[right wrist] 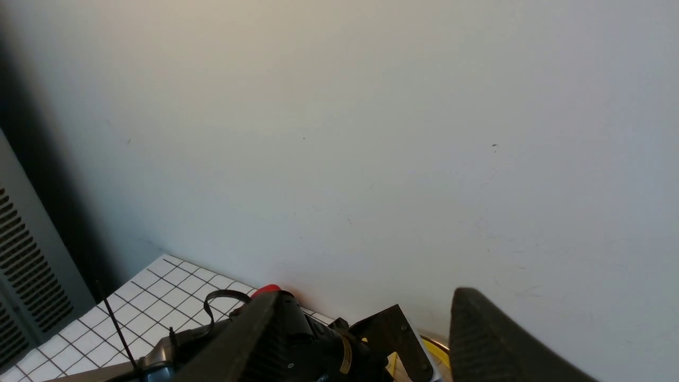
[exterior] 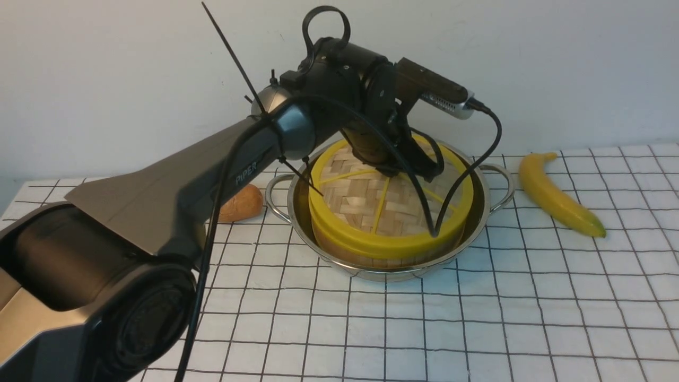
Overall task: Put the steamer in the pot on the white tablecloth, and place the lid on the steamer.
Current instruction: 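Place the yellow bamboo steamer lid onto the steamer in the pot with the left gripper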
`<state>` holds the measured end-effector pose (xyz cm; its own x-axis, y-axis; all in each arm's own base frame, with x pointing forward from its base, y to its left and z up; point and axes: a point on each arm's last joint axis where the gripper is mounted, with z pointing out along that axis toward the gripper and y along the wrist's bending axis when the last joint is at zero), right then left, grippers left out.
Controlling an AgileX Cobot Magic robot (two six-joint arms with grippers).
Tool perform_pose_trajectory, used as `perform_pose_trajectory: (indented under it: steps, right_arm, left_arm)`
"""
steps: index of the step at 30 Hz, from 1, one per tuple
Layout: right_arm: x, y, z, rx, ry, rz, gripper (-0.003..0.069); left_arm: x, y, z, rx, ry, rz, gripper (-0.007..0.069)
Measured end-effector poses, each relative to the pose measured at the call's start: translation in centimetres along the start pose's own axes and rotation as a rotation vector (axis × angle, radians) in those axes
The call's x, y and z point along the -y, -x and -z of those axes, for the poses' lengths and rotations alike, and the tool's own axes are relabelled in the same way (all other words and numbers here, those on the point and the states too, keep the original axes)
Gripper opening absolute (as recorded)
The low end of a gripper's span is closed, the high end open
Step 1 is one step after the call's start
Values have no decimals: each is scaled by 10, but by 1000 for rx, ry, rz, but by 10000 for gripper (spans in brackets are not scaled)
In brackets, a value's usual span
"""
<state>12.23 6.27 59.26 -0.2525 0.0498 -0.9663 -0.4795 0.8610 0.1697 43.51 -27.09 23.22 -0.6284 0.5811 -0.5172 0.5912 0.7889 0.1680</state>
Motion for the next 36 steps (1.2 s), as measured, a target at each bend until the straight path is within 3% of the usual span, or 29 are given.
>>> perform_pose_trajectory:
  steps: [36]
  right_arm:
    - [1,0,0,-1,-8,3,417]
  left_arm:
    - [-3,-1,0,-13,38,87,116]
